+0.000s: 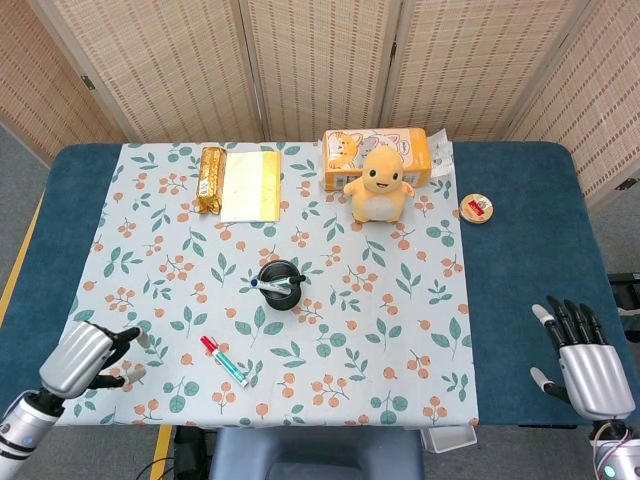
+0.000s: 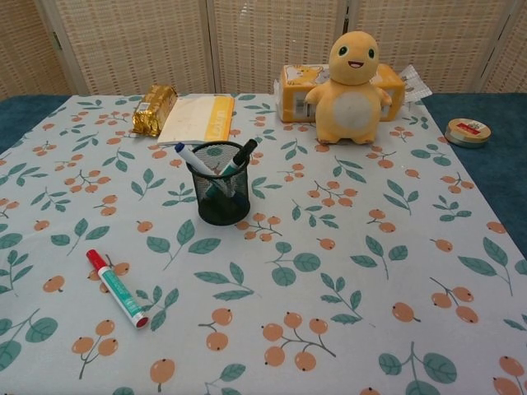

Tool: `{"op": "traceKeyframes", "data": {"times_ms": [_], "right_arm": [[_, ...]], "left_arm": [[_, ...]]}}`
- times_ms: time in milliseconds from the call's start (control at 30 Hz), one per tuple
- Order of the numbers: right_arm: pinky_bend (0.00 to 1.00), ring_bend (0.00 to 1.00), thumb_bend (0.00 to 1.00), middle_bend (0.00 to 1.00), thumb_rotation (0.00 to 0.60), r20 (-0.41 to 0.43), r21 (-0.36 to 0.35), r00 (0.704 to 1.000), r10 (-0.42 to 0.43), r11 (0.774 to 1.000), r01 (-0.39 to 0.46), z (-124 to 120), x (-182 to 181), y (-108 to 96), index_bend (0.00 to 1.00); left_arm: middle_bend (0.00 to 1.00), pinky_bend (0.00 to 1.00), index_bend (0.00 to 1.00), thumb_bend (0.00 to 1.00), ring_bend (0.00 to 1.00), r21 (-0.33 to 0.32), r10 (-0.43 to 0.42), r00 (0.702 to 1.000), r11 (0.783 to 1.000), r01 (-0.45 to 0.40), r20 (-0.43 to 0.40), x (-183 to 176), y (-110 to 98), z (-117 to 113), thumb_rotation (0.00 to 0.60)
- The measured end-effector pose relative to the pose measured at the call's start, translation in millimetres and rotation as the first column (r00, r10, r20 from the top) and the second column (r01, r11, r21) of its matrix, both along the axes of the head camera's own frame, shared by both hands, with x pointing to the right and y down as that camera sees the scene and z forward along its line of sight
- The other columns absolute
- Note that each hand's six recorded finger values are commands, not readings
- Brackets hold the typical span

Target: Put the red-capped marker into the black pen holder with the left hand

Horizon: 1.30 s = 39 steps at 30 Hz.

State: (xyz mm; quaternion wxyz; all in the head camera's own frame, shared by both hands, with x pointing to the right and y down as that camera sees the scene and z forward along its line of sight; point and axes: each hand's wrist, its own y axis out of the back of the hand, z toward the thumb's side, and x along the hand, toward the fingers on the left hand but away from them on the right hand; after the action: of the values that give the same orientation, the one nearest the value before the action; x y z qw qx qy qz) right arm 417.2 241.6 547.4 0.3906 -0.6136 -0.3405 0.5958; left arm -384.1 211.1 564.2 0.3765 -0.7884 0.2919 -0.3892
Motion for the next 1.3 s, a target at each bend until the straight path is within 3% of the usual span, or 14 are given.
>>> {"op": "traceKeyframes", "data": {"times_ms": [167, 433, 700, 1300], "right_arm": [[0.0, 0.0, 0.19, 0.03, 0.6, -0.005, -0.008, 1.0, -0.006, 1.0, 0.006, 2.2, -0.8, 0.1, 0.1], [0.0, 0.0, 0.19, 0.02, 0.6, -0.009, -0.009, 1.0, 0.0, 1.0, 0.0, 3.5, 2.8, -4.0, 0.1], [0.0, 0.0, 0.19, 0.02, 0.6, -0.011, -0.018, 1.0, -0.002, 1.0, 0.002, 8.0, 3.2, -8.7, 0.1], [0.0, 0.0, 0.19, 0.02, 0.6, 0.001, -0.02, 1.0, -0.013, 1.0, 0.013, 8.4, 1.6, -10.4, 0.1]], "left_arm": [[1.0, 0.99, 0.53, 0.13, 0.98, -0.055, 0.089, 0.996, 0.995, -0.088, 0.007, 15.3, -10.3, 13.1, 0.6], [1.0, 0.99, 0.55, 0.31, 0.98, -0.114, 0.23, 0.968, 0.969, -0.219, 0.099, 38.9, -21.5, 44.8, 0.6], [1.0, 0.99, 0.55, 0.32, 0.98, -0.17, 0.372, 0.899, 0.925, -0.339, 0.231, 50.3, -21.0, 71.1, 0.6], [1.0, 0.98, 0.51, 0.33, 0.97, -0.278, 0.524, 0.802, 0.847, -0.454, 0.286, 99.5, -22.7, 89.8, 0.6]]}}
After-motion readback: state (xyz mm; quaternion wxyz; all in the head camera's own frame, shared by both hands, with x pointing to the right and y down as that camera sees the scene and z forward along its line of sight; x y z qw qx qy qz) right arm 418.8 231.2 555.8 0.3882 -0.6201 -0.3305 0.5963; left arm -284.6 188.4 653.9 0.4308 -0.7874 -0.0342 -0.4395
